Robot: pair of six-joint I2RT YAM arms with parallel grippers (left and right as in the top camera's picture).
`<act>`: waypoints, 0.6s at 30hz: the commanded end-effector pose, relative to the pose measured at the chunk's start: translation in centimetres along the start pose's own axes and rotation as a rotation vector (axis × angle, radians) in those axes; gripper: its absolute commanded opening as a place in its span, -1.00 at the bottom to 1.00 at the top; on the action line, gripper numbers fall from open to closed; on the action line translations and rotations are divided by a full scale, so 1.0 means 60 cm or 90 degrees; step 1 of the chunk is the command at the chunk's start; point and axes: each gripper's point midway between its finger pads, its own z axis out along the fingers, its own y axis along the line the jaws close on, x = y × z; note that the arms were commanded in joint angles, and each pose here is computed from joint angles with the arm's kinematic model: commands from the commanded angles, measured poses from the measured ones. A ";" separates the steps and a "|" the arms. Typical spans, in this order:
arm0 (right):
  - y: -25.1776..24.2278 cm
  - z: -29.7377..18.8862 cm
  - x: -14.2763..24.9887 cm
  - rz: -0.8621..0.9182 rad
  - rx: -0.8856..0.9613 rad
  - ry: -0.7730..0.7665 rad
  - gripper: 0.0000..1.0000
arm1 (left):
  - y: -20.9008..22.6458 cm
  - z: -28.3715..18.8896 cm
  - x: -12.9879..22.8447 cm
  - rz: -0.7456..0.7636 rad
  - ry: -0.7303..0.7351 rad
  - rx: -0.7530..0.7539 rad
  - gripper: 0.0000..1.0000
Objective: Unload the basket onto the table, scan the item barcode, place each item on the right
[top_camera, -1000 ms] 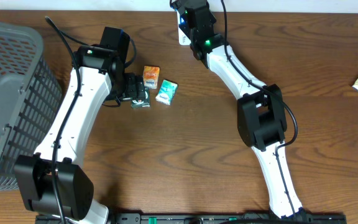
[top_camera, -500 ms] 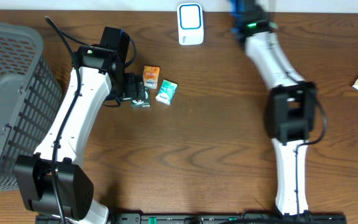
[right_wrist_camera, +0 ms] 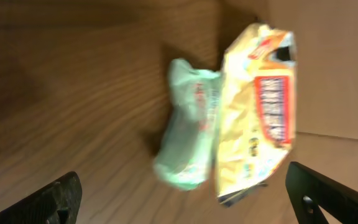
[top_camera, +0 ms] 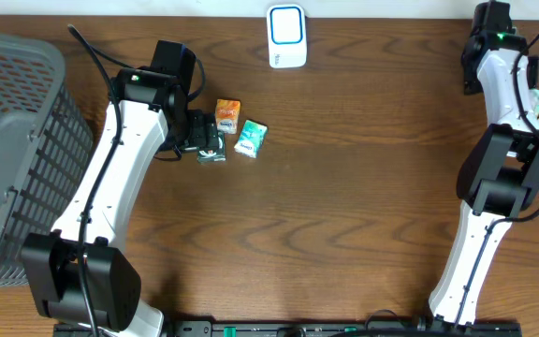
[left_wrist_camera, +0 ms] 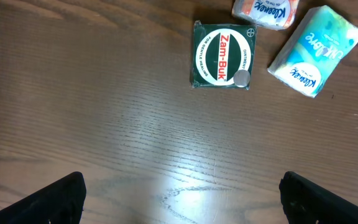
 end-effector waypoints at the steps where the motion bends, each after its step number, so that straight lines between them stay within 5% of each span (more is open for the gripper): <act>1: 0.076 -0.067 -0.024 0.028 -0.159 -0.037 0.98 | 0.005 -0.007 -0.006 0.000 -0.010 -0.004 0.96; 12: 0.392 -0.353 0.037 -0.110 -0.771 -0.015 0.99 | 0.005 -0.007 -0.006 0.000 -0.010 -0.004 0.96; 18: 0.471 -0.473 0.116 -0.208 -0.872 0.034 0.98 | 0.005 -0.007 -0.006 0.000 -0.010 -0.004 0.95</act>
